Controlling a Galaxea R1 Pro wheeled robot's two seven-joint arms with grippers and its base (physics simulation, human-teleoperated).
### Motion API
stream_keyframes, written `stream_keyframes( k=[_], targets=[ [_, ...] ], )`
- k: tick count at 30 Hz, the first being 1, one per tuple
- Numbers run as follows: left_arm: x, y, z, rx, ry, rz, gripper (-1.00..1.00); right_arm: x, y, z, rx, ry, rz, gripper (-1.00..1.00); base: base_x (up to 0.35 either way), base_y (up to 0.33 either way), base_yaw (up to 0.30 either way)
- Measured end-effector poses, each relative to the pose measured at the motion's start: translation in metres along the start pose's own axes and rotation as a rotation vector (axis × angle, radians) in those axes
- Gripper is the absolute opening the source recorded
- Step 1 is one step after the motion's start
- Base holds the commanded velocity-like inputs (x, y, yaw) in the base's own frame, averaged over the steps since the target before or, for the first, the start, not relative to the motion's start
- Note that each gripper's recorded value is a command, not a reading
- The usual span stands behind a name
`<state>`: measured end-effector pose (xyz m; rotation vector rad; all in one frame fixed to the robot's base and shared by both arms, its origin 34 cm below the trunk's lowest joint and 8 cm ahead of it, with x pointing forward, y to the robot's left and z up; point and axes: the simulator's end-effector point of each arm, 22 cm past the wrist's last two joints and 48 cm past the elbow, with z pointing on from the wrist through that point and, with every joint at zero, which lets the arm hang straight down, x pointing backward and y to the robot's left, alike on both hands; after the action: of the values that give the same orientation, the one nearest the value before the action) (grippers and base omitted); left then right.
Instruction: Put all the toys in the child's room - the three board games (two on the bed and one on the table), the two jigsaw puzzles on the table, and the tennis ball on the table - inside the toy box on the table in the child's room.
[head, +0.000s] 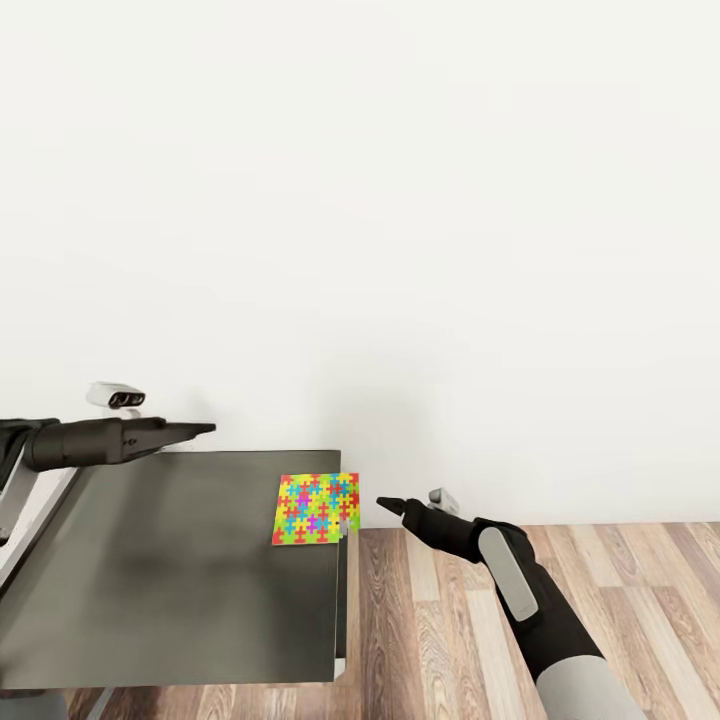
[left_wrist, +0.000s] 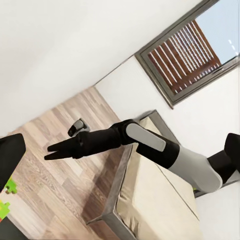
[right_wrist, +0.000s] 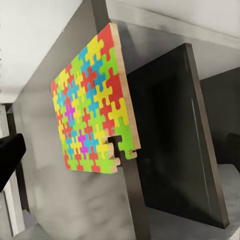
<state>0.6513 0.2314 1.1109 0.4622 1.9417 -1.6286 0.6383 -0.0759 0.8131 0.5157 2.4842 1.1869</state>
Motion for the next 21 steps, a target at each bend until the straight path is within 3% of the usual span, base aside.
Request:
stream_keyframes(
  k=[7,21],
  targets=[
    [0.027,0.003,0.006,0.016,0.006,-0.02,1.0,0.001,0.004,0.001,-0.011,0.0,0.003,1.0,0.0,0.0,0.0],
    [0.032,0.001,0.01,0.028,0.001,-0.014,1.0,-0.001,0.002,0.0,-0.01,-0.01,0.0,1.0,0.015,0.037,0.0]
  ],
)
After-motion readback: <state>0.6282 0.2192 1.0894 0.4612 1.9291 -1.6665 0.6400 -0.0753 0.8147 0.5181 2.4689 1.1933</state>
